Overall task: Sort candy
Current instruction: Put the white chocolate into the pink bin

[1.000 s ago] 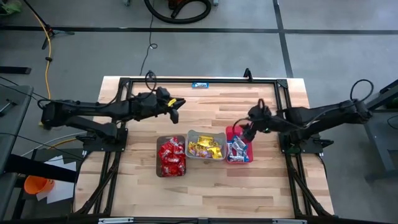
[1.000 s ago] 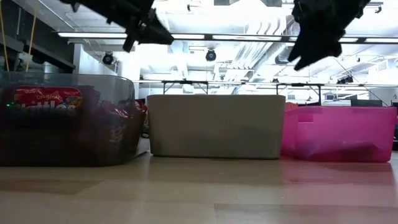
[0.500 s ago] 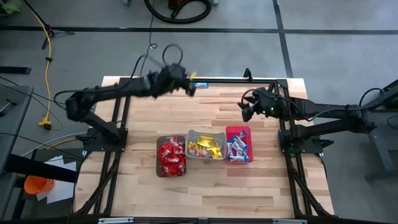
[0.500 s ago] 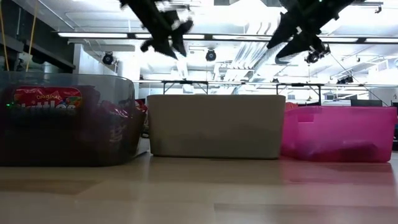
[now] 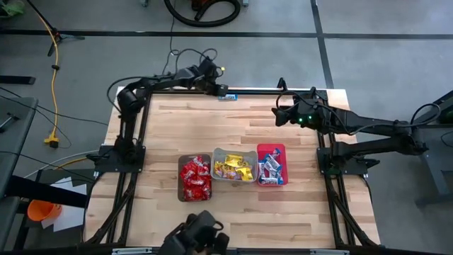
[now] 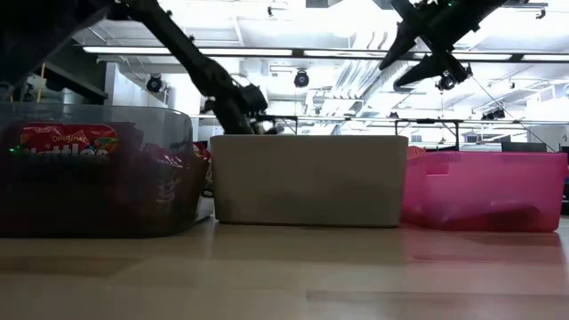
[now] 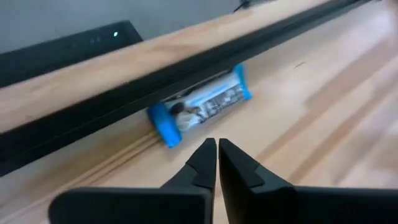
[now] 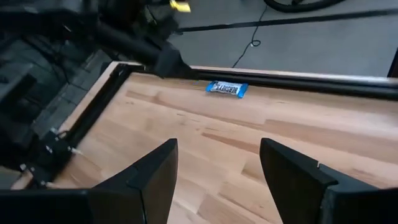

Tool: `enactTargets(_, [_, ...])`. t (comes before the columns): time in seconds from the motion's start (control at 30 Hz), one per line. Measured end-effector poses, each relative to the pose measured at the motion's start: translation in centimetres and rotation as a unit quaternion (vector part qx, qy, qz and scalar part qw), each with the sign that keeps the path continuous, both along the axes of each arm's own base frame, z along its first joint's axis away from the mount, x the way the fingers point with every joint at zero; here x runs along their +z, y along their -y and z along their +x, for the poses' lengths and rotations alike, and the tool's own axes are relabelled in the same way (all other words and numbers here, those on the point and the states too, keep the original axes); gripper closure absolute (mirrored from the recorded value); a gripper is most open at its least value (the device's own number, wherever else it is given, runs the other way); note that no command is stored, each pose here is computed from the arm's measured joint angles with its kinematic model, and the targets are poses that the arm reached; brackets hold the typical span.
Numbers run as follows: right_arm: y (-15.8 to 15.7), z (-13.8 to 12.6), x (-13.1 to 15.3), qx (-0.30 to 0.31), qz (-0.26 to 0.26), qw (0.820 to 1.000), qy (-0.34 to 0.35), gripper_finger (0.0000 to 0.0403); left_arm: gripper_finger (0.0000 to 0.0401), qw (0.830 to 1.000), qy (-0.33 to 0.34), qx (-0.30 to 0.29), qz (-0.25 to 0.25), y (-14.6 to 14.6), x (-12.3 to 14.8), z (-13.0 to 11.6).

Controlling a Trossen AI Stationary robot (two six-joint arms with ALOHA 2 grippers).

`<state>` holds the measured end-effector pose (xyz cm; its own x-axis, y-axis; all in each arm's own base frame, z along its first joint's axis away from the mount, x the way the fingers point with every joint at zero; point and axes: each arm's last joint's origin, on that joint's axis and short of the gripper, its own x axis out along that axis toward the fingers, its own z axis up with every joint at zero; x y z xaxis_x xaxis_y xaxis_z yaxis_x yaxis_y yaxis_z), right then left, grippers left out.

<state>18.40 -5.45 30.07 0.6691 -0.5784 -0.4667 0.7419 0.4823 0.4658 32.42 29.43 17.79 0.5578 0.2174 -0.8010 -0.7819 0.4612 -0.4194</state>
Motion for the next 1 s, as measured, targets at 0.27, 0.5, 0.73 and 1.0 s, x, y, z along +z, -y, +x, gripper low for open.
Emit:
enactTargets(0.27, [0.0,0.0,0.0,-0.029,0.028,0.999,0.027,0.018,0.0401,1.0,-0.011,-0.003,0.012,-0.8,-2.8,0.7])
enactTargets(0.5, [0.2,0.2,-0.2,-0.049,0.037,0.998,0.032,0.018,0.0401,1.0,-0.024,0.013,0.012,-1.1,-4.6,1.0])
enactTargets(0.73, [0.3,0.8,-0.5,-0.049,0.043,0.997,0.031,0.018,0.0401,0.997,-0.037,0.046,0.043,-1.2,-4.8,1.3])
enactTargets(1.0, [0.2,1.0,-0.5,-0.042,0.043,0.998,0.035,0.018,0.0401,0.986,-0.154,-0.041,0.04,0.3,-5.1,0.2])
